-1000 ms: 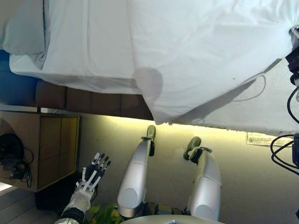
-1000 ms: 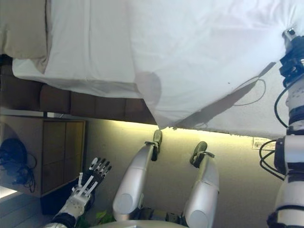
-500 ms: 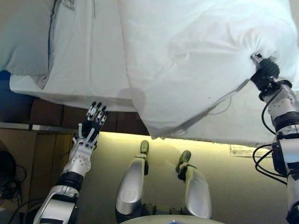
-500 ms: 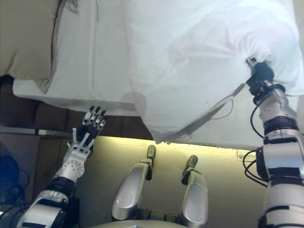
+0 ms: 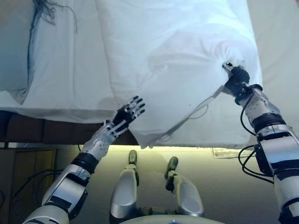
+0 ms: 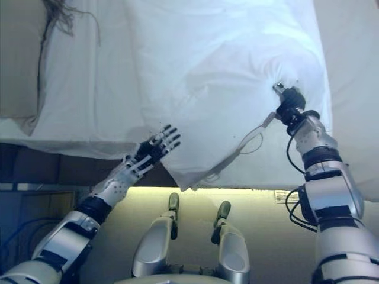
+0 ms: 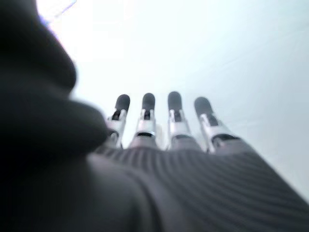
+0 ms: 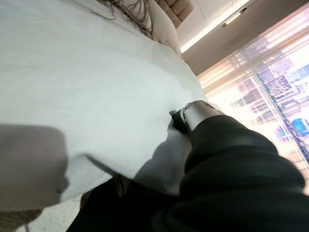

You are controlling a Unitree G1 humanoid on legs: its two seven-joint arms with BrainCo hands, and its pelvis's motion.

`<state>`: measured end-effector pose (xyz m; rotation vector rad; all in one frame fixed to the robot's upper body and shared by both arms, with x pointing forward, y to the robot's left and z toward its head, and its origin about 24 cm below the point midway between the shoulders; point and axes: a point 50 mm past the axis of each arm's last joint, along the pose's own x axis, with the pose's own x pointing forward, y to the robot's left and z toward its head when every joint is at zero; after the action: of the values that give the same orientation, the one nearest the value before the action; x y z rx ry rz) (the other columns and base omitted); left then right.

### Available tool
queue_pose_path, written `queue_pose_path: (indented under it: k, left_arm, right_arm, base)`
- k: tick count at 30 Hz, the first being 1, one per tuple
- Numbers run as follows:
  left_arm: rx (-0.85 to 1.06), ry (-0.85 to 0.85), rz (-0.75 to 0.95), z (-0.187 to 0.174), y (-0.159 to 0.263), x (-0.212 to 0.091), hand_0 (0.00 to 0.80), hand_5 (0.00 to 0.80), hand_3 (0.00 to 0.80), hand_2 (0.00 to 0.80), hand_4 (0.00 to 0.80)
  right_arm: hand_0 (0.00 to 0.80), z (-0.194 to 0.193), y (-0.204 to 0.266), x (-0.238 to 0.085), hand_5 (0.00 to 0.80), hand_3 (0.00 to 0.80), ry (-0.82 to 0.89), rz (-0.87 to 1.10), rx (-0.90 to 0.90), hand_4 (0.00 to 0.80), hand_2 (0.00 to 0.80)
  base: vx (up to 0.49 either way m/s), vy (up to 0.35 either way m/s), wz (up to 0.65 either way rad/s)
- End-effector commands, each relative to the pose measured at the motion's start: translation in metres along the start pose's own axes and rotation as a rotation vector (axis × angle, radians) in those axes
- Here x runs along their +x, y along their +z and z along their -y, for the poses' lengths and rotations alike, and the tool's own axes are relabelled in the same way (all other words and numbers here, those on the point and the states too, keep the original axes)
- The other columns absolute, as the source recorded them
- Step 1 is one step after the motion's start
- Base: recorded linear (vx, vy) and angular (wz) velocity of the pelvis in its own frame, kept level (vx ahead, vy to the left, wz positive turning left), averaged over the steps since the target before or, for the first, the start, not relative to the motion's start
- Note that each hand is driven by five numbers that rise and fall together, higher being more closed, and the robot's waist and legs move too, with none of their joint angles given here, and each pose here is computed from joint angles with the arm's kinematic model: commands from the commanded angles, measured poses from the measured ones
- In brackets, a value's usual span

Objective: Make the bed neatly

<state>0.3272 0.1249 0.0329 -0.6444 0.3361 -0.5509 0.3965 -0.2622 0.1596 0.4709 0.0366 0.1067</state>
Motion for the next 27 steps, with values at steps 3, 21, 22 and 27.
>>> queue_pose_path:
  k: [3,21,22,27]
  left_arm:
    - [-0.247,-0.069,-0.209,0.017,-0.052,0.012,0.000,0.000,0.000,0.000,0.000]
    - [-0.792,-0.124,-0.193,0.077,-0.064,0.054,0.000,0.000,0.000,0.000,0.000]
    - [-0.807,-0.136,-0.165,0.082,-0.058,0.058,0.000,0.000,0.000,0.000,0.000]
    - [-0.911,-0.198,0.024,0.095,-0.033,0.070,0.000,0.000,0.000,0.000,0.000]
  right_arm:
    - [0.800,-0.060,0.038,0.016,0.800,0.800,0.206,0.166,0.026,0.800,0.800]
    - [0.800,-0.145,0.016,0.011,0.800,0.800,0.515,0.240,0.167,0.800,0.800]
    - [0.800,-0.150,0.015,0.010,0.800,0.800,0.533,0.240,0.165,0.800,0.800]
    - [0.800,-0.163,0.008,0.000,0.800,0.800,0.601,0.245,0.168,0.800,0.800]
  base:
    - [-0.007,-0.095,-0.04]
    - [0.012,-0.119,-0.12]
    - [-0.017,-0.039,-0.04]
    - [-0.002,-0.063,-0.18]
